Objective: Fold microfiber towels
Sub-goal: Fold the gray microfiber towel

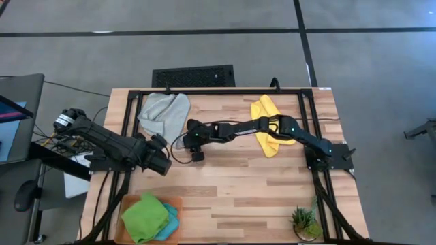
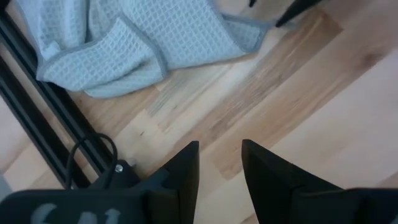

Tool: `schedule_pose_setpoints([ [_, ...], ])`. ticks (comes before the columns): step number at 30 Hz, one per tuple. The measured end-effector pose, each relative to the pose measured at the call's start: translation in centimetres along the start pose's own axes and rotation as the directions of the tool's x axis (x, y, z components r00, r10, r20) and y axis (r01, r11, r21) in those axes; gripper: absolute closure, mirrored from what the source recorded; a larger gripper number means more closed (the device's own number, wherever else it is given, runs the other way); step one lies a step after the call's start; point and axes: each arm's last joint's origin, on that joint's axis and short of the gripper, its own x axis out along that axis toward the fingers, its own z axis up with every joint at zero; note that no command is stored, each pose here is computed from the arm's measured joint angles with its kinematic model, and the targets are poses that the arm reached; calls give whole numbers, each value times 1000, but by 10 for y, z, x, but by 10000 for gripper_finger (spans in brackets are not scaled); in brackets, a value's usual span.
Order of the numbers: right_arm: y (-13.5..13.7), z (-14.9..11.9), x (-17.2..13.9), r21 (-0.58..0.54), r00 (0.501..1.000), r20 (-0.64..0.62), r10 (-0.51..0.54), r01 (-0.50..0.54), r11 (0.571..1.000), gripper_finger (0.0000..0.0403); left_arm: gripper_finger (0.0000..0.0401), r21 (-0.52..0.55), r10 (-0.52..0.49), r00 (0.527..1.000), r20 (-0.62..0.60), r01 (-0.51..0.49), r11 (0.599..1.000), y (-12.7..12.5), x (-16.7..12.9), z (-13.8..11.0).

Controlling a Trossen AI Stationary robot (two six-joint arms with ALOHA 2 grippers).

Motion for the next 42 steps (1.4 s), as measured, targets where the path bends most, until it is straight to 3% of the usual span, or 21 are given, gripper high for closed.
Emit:
schedule_pose_setpoints([
  [9,-1,0,0,44,1000,1,1,-1,999,235,287,-26,-37,996,80,40,999,-6,0,4],
  [23,9,-11,17,-12,1000,28,-3,3,1000,235,287,-27,-40,995,89,43,999,-6,0,4],
  [27,9,-11,18,55,1000,20,-8,7,998,240,287,-28,-40,995,89,43,999,-6,0,4],
  [35,4,-17,17,133,999,-23,-27,29,991,287,287,-35,-55,994,95,58,998,-7,-1,5],
  [42,6,-17,16,92,998,-50,-23,28,995,377,287,-36,-58,994,97,62,997,-8,-1,5],
])
